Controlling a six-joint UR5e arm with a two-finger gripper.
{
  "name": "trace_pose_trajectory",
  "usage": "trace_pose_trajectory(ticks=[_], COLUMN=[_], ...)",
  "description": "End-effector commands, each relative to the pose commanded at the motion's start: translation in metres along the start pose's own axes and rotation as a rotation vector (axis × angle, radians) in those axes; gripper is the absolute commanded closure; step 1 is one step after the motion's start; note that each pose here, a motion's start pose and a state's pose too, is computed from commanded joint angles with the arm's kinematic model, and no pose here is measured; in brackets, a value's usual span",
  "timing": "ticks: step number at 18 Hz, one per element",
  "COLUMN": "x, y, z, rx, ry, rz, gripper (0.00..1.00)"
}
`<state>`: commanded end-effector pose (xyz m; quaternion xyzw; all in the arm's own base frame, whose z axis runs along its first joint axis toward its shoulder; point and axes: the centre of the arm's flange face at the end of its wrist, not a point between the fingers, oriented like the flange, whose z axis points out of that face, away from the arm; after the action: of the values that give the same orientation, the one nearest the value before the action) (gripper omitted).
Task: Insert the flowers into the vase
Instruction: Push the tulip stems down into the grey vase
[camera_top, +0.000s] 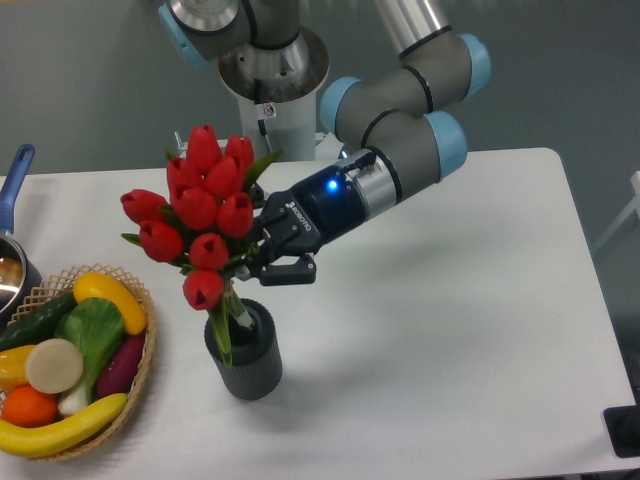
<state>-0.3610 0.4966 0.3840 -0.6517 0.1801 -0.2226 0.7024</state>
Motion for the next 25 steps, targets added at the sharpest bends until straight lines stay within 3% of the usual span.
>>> trace_pose_trajectory(ticks=[15, 25], x=[-0.012, -0.016], y=[0.055, 0.102], z=[-0.008, -0.018], rx=[0.0, -0.005], ry=[-0.014, -0.034], rz=[-0.096, -0.098], gripper=[0.7, 0.69])
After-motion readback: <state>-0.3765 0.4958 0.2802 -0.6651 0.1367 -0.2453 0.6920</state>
